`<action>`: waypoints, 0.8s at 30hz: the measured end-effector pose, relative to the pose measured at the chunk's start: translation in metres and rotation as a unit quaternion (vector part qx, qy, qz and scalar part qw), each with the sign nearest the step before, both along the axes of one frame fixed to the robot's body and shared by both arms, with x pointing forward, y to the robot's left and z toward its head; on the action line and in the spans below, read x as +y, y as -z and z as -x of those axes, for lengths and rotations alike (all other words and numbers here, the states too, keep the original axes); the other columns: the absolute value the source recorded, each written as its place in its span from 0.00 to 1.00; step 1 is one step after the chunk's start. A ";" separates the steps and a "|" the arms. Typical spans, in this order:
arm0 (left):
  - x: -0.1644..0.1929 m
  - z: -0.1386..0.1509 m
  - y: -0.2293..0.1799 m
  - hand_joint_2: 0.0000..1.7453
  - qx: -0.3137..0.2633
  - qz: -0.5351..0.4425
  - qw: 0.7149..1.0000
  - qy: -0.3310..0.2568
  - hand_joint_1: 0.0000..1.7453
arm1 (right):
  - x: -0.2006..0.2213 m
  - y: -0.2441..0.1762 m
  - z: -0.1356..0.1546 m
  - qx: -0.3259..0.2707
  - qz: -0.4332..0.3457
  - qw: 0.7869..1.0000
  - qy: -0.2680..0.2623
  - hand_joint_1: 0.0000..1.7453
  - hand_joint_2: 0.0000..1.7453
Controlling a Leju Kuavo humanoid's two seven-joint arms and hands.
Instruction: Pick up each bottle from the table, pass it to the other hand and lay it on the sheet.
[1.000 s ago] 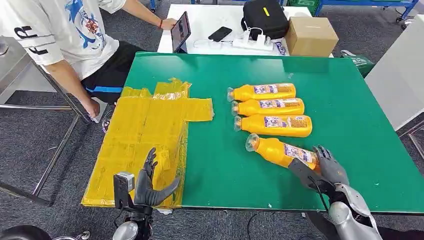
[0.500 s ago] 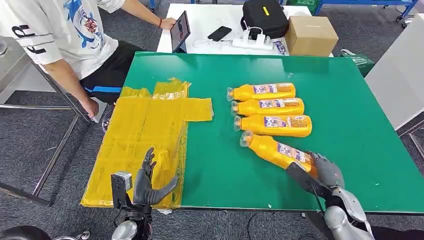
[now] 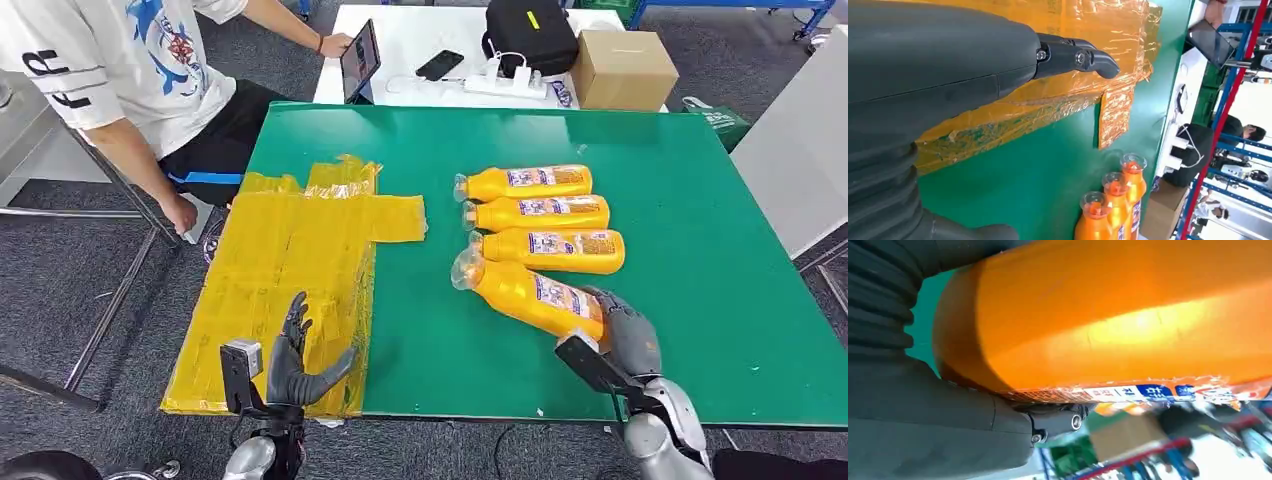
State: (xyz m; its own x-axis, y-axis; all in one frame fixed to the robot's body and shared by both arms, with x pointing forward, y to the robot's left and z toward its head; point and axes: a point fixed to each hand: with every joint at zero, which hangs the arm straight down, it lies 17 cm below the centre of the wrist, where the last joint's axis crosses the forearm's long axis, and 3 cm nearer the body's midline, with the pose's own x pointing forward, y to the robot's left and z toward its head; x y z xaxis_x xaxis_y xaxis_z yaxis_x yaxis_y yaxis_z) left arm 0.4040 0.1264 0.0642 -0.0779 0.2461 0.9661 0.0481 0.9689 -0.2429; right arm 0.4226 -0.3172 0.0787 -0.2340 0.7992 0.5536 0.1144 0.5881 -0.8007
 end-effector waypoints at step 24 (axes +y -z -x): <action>-0.003 0.007 -0.021 1.00 -0.025 0.011 1.000 -0.008 0.00 | 0.044 -0.109 0.044 -0.219 -0.199 0.953 0.062 1.00 1.00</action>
State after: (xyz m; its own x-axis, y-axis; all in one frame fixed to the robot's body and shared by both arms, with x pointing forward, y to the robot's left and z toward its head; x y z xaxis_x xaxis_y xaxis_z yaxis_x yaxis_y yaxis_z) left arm 0.3972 0.1229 0.0851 -0.1302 0.2663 0.9551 0.0451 0.9639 -0.2626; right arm 0.3783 -0.2732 0.1879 -0.4297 0.5831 0.6895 0.4738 0.7956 -0.3775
